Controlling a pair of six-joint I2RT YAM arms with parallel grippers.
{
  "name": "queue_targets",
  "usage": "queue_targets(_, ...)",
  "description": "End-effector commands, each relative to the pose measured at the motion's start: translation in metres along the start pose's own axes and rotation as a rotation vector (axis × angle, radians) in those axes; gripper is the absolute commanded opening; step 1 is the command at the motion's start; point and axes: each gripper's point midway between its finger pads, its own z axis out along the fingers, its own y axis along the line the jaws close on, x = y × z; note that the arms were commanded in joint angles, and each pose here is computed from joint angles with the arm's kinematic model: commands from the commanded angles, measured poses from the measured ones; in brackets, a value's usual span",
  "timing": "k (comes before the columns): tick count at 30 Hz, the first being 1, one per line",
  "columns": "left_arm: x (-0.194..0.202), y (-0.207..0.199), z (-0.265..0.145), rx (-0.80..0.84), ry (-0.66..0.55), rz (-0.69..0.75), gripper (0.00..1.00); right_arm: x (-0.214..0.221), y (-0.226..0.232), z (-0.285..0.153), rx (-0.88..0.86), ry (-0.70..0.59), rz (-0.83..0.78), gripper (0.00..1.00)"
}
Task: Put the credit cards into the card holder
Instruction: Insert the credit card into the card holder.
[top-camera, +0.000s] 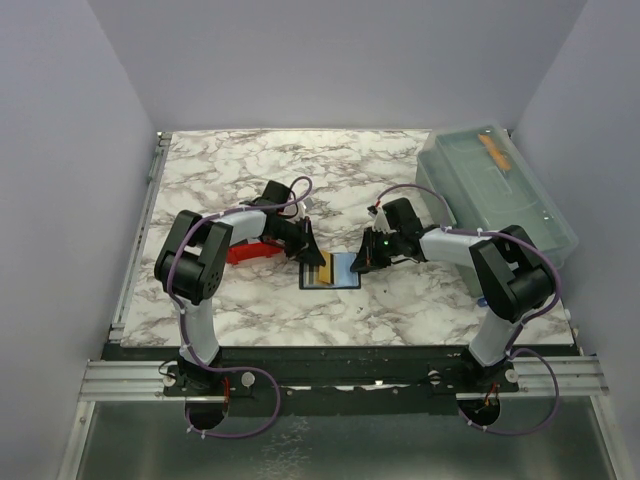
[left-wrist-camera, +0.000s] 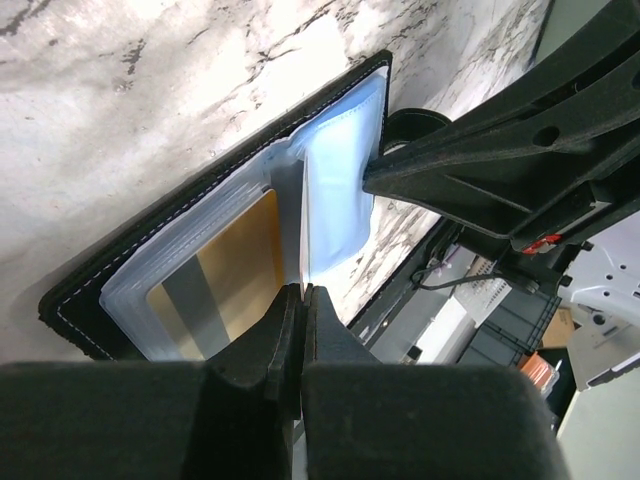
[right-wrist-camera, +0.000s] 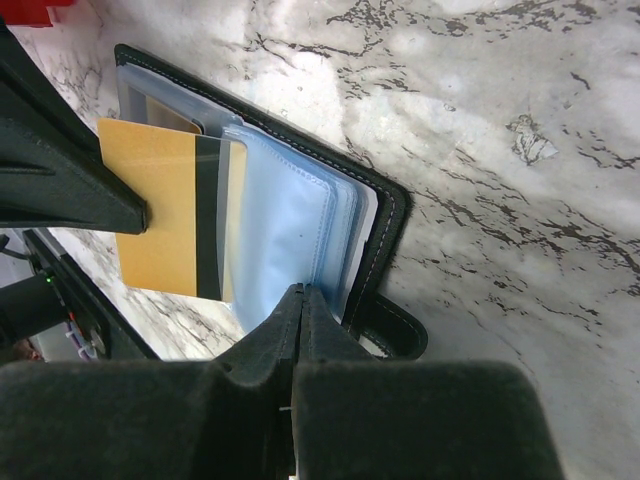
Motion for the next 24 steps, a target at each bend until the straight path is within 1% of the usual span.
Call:
queue_targets(1, 0.004, 0.005, 0.006, 0.009, 0.007, -0.007, 0.0, 0.02, -0.025, 0.003, 0.104, 0.051, 0.03, 0.02)
queue_targets(4, 0.007, 0.009, 0.007, -0.013, 0.004, -0.018, 0.0, 0.018, -0.026, -0.004, 0.139, 0.049, 0.034, 0.09)
queue_targets(6, 0.008, 0.011, 0.007, -0.034, -0.007, -0.016, 0.0, 0.019, -0.028, -0.009, 0.171, 0.054, 0.03, 0.11)
queue_targets(9, 0.01, 0.012, 0.009, -0.062, -0.017, -0.009, 0.07, 0.022, -0.027, -0.01, 0.171, 0.057, 0.022, 0.13)
queue_targets(13, 0.009, 0.013, 0.012, -0.119, -0.042, 0.011, 0.16, 0.027, -0.033, -0.005, 0.186, 0.067, 0.032, 0.13)
queue_targets(19, 0.013, 0.012, 0.017, -0.231, -0.094, 0.057, 0.25, 0.034, -0.04, 0.003, 0.188, 0.079, 0.052, 0.05)
queue_targets(24, 0.006, 0.014, 0.001, -0.334, -0.175, 0.068, 0.33, 0.034, -0.039, 0.003, 0.179, 0.075, 0.058, 0.04)
